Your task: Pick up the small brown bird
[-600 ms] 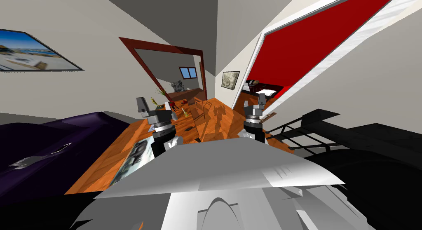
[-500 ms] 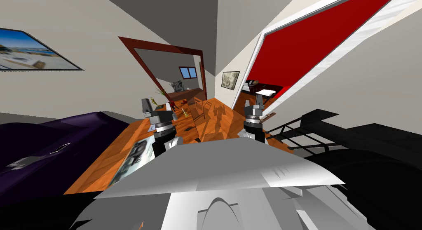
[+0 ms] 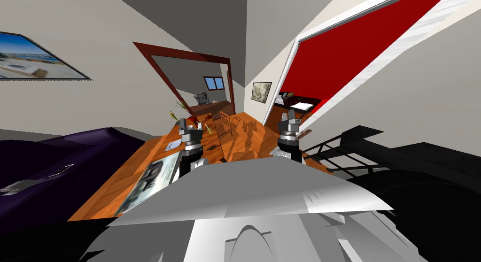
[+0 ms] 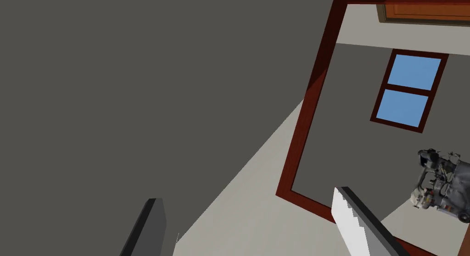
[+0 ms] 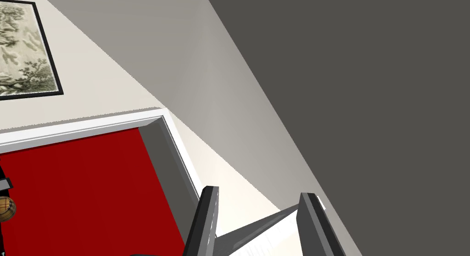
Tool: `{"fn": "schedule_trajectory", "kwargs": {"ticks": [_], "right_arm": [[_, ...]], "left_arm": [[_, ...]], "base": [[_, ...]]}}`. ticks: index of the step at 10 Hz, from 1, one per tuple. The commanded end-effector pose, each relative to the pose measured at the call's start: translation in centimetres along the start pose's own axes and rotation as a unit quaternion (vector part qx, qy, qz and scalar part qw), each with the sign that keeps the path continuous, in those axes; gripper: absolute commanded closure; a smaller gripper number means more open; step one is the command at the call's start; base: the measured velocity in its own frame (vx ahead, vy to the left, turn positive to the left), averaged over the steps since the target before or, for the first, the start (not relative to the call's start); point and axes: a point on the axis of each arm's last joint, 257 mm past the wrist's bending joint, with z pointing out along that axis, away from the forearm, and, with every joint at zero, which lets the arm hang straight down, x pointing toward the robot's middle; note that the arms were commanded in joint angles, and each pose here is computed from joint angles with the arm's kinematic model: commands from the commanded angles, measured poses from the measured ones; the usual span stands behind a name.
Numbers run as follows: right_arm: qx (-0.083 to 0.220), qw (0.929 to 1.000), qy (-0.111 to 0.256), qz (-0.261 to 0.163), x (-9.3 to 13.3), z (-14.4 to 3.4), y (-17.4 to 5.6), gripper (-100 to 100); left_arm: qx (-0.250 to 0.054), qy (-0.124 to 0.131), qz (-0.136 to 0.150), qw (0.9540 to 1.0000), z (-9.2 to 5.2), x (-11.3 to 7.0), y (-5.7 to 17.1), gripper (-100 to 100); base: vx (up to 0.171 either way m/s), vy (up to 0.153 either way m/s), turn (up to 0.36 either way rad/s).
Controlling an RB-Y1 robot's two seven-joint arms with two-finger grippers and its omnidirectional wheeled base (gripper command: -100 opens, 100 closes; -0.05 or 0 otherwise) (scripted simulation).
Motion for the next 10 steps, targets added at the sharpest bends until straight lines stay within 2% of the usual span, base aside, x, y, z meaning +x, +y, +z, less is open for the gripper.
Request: {"fn": "schedule_trajectory", "kwargs": {"ticks": [1,3,6,7,8,9,10], "right_arm": [[0.0,1.0,0.0,0.0,0.0,0.0,0.0,0],[0.0,1.0,0.0,0.0,0.0,0.0,0.0,0],[0.0,1.0,0.0,0.0,0.0,0.0,0.0,0],[0.0,1.0,0.0,0.0,0.0,0.0,0.0,0],[0.0,1.0,0.0,0.0,0.0,0.0,0.0,0],[0.0,1.0,0.0,0.0,0.0,0.0,0.0,0],[0.0,1.0,0.0,0.0,0.0,0.0,0.0,0]], "left_arm": [[-0.016,0.003,-0.005,0.9999,-0.5,-0.2,1.4,-100],[-0.062,0.011,-0.016,0.9979,-2.0,-0.7,4.9,-100],[-0.141,0.016,-0.032,0.9893,-5.3,-1.9,10.4,-100],[-0.15,0.013,-0.031,0.9881,-5.7,-2.1,11.2,-100],[-0.176,0.013,-0.036,0.9836,-7.0,-2.6,12.9,-100],[-0.181,0.011,-0.035,0.9828,-7.3,-2.8,13.2,-100],[-0.21,0.01,-0.039,0.977,-8.9,-3.4,15.0,-100]], "base": [[0.049,-0.062,0.005],[0.072,-0.063,0.009],[0.127,-0.091,0.036],[0.098,-0.044,0.024],[0.086,-0.022,0.033],[0.068,-0.014,0.024],[0.092,-0.013,0.057]]}}
